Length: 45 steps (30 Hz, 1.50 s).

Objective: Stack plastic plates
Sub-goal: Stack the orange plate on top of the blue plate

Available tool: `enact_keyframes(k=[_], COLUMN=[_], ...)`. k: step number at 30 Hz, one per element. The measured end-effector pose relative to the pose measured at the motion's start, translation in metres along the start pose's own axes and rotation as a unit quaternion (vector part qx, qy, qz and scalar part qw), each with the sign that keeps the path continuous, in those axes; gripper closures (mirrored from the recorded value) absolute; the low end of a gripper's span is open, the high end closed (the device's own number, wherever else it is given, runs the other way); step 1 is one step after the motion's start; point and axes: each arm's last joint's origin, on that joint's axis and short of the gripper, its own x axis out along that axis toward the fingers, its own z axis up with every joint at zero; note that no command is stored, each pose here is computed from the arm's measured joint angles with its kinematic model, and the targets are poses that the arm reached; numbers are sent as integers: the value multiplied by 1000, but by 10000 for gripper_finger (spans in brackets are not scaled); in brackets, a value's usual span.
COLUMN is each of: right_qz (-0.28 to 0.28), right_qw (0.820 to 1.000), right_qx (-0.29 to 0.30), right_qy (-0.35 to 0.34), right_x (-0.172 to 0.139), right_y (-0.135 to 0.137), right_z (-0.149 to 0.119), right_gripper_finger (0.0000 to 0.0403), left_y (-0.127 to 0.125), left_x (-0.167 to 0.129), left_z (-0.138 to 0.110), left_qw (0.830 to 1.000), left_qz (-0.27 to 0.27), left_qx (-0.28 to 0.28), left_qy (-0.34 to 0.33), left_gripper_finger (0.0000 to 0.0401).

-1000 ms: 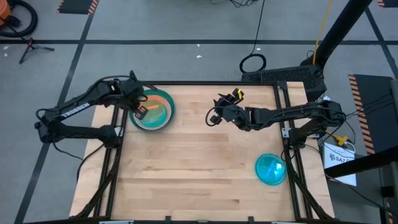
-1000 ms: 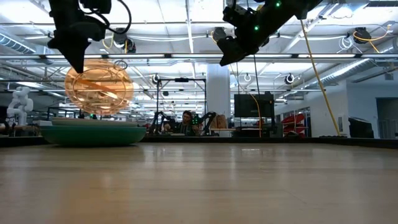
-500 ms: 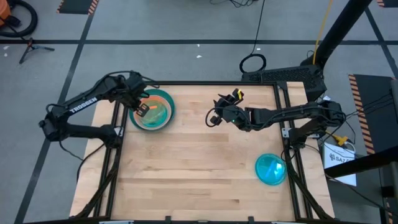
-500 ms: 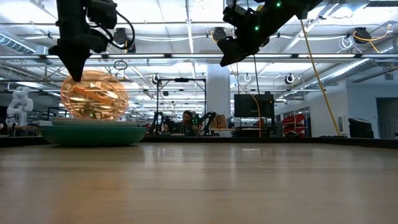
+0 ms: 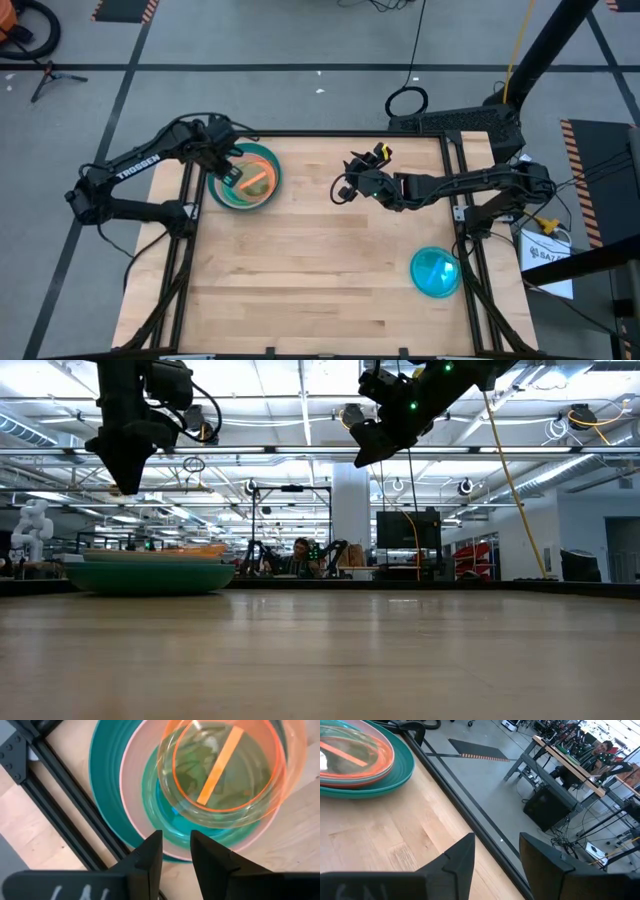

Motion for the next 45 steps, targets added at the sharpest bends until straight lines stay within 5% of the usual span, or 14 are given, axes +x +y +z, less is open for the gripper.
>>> enact_keyframes(k=[22,35,45], right_qz=[1,1,2], right_qw=[1000,1000,1000], right_qx=[-7,-11,-15], right_qy=[6,10,13], right_x=[0,0,0], right_y=[0,0,0], right_z=[-2,-3,-3], right_gripper_finger=[257,257,257], left_y=[-59,-103,-112], left_x=[3,73,107], left_z=[24,43,45], left_qw=[983,984,980], left_qz=[-63,21,63], left_qx=[97,167,189], left_qy=[-144,-51,12], left_gripper_finger=[293,293,293])
